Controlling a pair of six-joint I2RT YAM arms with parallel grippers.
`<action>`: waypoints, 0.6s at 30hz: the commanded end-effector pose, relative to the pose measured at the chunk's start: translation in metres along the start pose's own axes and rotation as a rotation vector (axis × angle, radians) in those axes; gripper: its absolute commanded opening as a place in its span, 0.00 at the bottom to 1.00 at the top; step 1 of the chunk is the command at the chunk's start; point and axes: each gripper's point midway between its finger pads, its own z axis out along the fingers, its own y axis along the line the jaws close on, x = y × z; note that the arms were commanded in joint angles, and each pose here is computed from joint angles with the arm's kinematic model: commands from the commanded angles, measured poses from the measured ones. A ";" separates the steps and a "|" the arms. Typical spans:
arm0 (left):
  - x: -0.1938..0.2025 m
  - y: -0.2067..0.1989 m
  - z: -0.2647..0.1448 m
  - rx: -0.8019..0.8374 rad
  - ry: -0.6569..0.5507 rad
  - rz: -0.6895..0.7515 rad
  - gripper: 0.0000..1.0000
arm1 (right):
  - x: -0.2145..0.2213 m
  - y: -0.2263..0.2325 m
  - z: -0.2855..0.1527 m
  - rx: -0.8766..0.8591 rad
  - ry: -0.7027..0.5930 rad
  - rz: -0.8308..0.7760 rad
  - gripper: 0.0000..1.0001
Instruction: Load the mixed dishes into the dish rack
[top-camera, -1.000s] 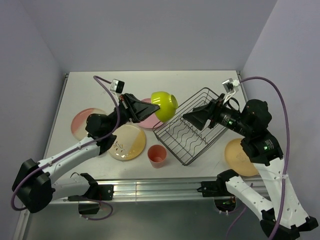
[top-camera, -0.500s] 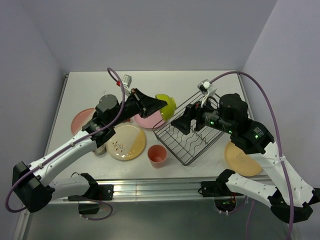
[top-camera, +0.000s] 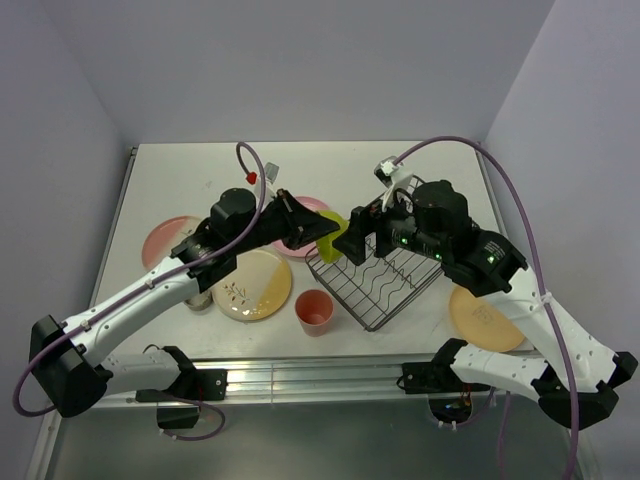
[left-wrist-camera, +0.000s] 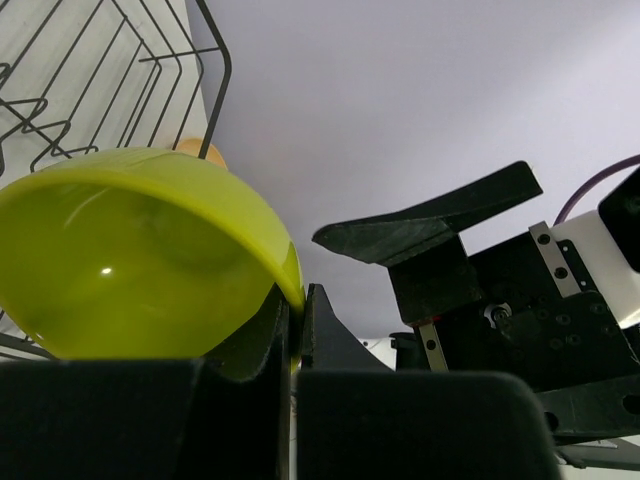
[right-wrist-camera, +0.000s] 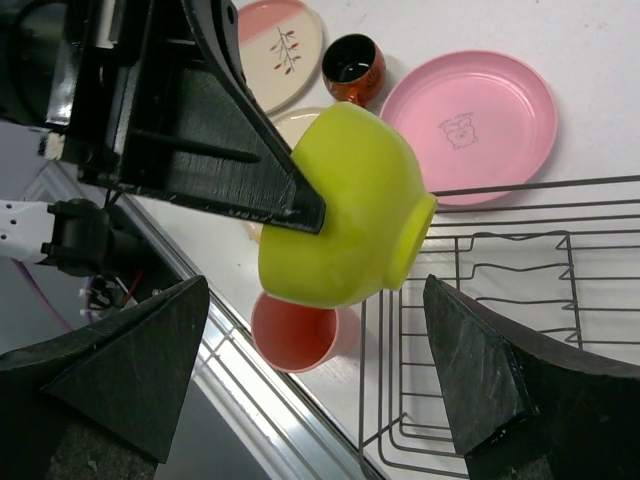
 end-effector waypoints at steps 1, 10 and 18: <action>0.000 -0.037 -0.005 0.100 -0.002 0.047 0.00 | -0.005 -0.001 0.006 0.014 -0.019 -0.021 0.95; 0.002 -0.043 -0.007 0.116 0.000 0.055 0.00 | 0.002 -0.005 0.013 0.037 -0.007 -0.013 0.95; -0.001 -0.047 -0.008 0.113 -0.013 0.067 0.00 | 0.015 -0.008 0.022 0.048 0.015 0.016 0.95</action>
